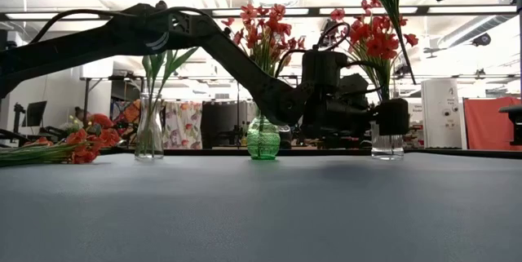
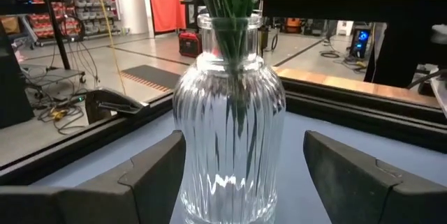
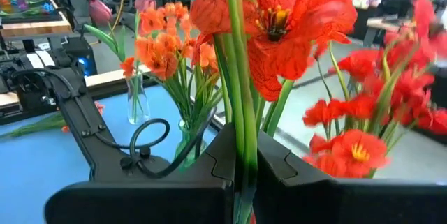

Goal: Sort flowers into vase by color
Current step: Put the red flowers into the right transparent vase

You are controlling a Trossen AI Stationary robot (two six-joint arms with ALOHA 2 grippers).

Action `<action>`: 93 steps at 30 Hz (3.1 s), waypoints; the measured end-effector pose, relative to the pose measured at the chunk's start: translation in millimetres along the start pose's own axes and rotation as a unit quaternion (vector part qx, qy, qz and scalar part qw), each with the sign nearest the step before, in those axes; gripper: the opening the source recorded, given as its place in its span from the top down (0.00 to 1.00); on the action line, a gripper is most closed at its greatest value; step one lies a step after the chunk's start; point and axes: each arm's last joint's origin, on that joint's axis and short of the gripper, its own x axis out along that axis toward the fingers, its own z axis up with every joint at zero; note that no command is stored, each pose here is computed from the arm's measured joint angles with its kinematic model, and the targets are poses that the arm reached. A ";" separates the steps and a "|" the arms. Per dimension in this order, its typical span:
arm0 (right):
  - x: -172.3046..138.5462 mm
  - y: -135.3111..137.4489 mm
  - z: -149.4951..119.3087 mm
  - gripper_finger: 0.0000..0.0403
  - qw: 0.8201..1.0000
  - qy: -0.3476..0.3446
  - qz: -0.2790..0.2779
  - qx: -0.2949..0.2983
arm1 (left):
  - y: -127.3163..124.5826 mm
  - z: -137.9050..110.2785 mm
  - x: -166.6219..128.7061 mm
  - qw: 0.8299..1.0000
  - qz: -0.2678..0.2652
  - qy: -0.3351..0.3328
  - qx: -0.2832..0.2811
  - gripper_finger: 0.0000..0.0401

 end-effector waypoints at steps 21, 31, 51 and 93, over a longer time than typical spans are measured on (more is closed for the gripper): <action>-10.9 0.8 -18.4 0.97 0.979 0.109 0.151 0.082 | -13.3 1.2 -13.6 0.989 0.016 0.127 0.074 0.32; -17.5 -4.5 -16.8 0.97 0.982 0.090 0.162 0.045 | -30.9 23.3 -54.0 0.959 -0.023 0.228 0.169 0.32; 13.2 30.4 -19.5 0.97 0.958 0.032 0.286 -0.017 | -15.1 138.3 -189.2 0.965 -0.222 -0.123 0.060 0.32; 26.1 41.7 0.0 0.91 0.959 -0.015 0.272 -0.082 | -32.1 142.1 -146.3 0.965 -0.241 -0.087 0.065 0.98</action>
